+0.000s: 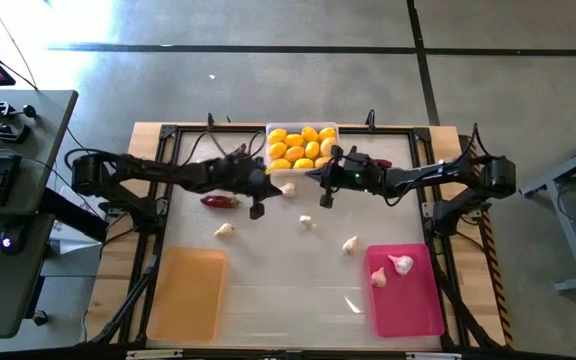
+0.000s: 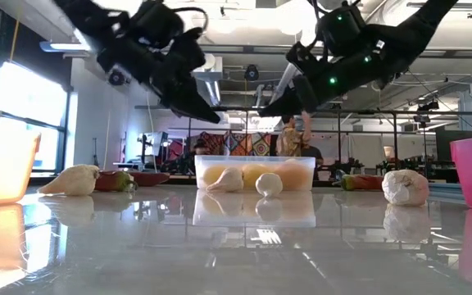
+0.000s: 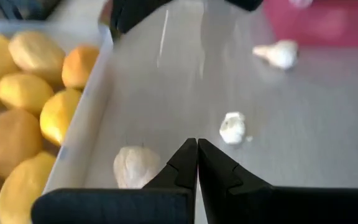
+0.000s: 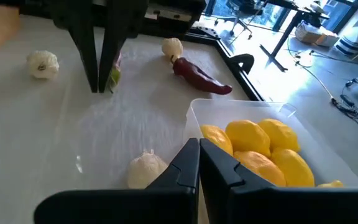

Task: Sort produce into baskets
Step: Put the top center garlic into the pink bin

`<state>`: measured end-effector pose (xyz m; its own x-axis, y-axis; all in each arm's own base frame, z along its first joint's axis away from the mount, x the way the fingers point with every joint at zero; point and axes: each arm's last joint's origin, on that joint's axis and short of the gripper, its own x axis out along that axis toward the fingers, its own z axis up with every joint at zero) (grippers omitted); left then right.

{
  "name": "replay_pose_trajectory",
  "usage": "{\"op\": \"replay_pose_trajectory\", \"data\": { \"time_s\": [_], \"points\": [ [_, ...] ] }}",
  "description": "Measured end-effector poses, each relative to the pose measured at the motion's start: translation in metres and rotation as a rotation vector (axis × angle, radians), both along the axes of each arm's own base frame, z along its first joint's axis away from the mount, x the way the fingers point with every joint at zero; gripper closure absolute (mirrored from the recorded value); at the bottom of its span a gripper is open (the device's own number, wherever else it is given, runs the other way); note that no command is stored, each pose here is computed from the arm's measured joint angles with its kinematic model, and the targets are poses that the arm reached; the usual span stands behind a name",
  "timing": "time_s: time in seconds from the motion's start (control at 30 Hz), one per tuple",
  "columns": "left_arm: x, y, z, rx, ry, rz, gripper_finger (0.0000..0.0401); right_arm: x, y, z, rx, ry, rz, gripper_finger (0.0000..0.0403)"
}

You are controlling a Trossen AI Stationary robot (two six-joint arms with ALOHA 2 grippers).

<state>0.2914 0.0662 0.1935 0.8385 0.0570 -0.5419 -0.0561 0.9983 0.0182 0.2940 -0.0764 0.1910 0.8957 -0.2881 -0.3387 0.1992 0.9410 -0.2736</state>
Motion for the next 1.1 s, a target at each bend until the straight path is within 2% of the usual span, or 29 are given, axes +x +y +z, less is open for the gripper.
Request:
{"op": "replay_pose_trajectory", "data": {
  "time_s": [0.13, 0.23, 0.33, 0.43, 0.73, 0.97, 1.1],
  "points": [
    [0.001, 0.001, 0.017, -0.052, 0.215, 0.047, 0.0401, -0.001, 0.000, -0.001, -0.022, 0.019, 0.009, 0.0403],
    [-0.004, 0.000, 0.025, -0.039, 0.357, 0.098, 0.0401, -0.001, -0.002, -0.001, -0.041, 0.025, 0.009, 0.0403],
    [-0.010, -0.001, 0.025, -0.031, 0.456, 0.161, 0.0398, -0.002, -0.004, -0.002, -0.040, 0.034, -0.001, 0.0403],
    [-0.014, -0.003, 0.021, -0.021, 0.529, 0.140, 0.0381, -0.003, -0.007, -0.003, -0.039, 0.045, -0.014, 0.0403],
    [0.023, -0.002, 0.000, -0.025, 0.363, 0.162, 0.0274, -0.012, -0.008, 0.005, -0.039, 0.080, -0.070, 0.0403],
    [0.046, 0.006, -0.026, 0.152, 0.317, 0.218, 0.0202, -0.027, -0.003, 0.022, 0.014, 0.080, -0.091, 0.0403],
    [0.052, 0.008, -0.033, 0.197, 0.301, 0.214, 0.0176, -0.027, 0.001, 0.022, 0.013, 0.091, -0.074, 0.0403]
  ]
}}
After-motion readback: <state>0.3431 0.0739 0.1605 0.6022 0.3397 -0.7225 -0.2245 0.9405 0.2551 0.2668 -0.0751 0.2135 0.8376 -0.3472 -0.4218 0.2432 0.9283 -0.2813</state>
